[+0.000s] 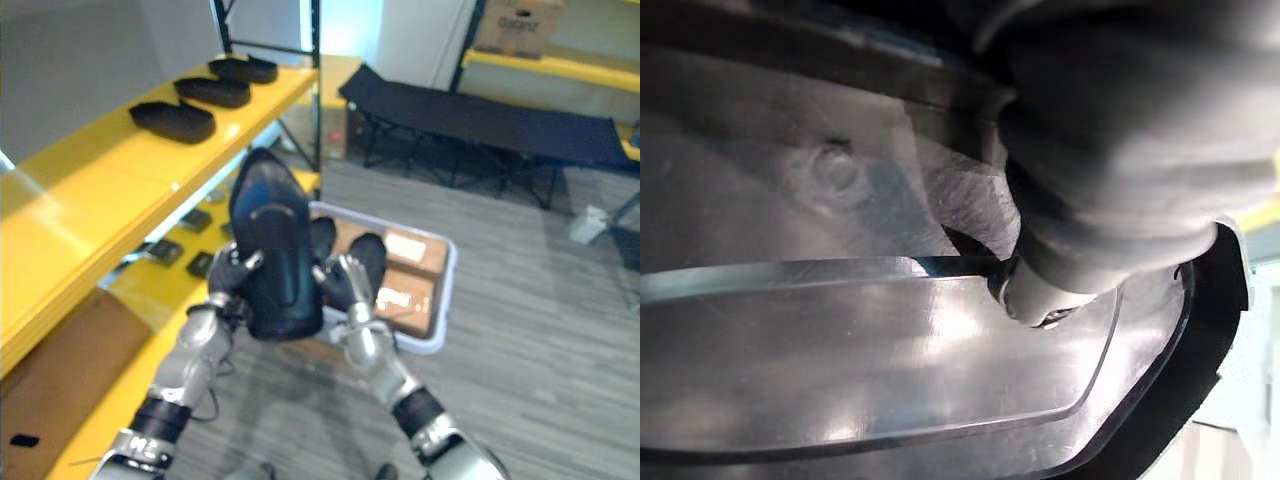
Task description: Walk over and take plastic housings, then place them on the shelf
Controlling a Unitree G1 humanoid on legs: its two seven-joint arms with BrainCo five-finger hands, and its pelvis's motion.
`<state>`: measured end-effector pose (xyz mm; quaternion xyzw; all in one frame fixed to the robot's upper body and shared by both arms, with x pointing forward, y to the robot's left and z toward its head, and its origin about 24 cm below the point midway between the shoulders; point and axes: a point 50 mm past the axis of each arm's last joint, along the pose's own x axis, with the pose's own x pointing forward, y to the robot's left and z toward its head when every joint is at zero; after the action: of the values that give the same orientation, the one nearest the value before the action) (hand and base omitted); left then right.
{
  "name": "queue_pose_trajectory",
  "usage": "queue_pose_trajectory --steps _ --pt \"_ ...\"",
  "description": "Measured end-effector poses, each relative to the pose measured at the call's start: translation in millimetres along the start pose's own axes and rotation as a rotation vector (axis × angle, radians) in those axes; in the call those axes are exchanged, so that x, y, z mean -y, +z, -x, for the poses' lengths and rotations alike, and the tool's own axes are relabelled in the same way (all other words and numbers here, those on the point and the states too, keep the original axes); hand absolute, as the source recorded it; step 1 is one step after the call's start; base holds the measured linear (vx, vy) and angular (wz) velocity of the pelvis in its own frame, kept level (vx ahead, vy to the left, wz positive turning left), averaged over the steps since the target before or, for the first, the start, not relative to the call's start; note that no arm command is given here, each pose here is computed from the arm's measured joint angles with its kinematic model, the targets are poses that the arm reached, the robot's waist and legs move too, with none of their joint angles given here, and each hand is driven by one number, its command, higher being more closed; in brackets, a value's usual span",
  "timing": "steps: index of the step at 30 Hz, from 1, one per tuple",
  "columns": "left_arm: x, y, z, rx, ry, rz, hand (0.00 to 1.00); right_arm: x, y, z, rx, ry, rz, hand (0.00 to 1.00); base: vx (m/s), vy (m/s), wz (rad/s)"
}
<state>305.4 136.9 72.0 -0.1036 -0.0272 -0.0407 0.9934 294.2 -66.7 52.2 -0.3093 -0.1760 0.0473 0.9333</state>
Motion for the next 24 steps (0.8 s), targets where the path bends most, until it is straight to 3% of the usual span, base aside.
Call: queue_pose_trajectory --steps 2,4,10,13,18,21,24 --pt "2.4 3.9 0.6 0.025 -0.015 -0.046 1.00 0.9 -0.1 2.8 -0.004 -0.005 -0.021 0.00 0.00 0.000 0.00" --pt "8.8 17.0 3.9 0.110 -0.051 -0.195 1.00 1.2 -4.5 6.7 -0.027 -0.005 -0.042 0.00 0.00 0.000 0.00" --pt "10.0 14.3 21.3 0.173 -0.026 -0.280 1.00 -5.6 -9.6 14.9 -0.100 0.077 -0.178 0.00 0.00 0.000 0.00" --pt "11.0 4.8 35.8 0.172 0.014 -0.297 1.00 -11.7 -15.5 27.6 -0.194 0.126 -0.352 0.00 0.00 0.000 0.00" --pt "18.5 -2.0 54.7 0.216 0.073 -0.326 1.00 -3.9 -21.4 47.3 -0.274 0.123 -0.779 0.00 0.00 0.001 -0.05" --pt "16.0 -2.8 63.4 0.251 0.143 -0.355 1.00 17.7 -20.3 52.7 -0.190 0.070 -0.933 0.00 0.00 0.013 -0.24" --pt "-7.3 2.1 71.6 0.292 0.311 -0.392 1.00 58.7 -29.5 60.0 -0.096 -0.119 -1.034 0.00 0.00 0.019 -0.26"
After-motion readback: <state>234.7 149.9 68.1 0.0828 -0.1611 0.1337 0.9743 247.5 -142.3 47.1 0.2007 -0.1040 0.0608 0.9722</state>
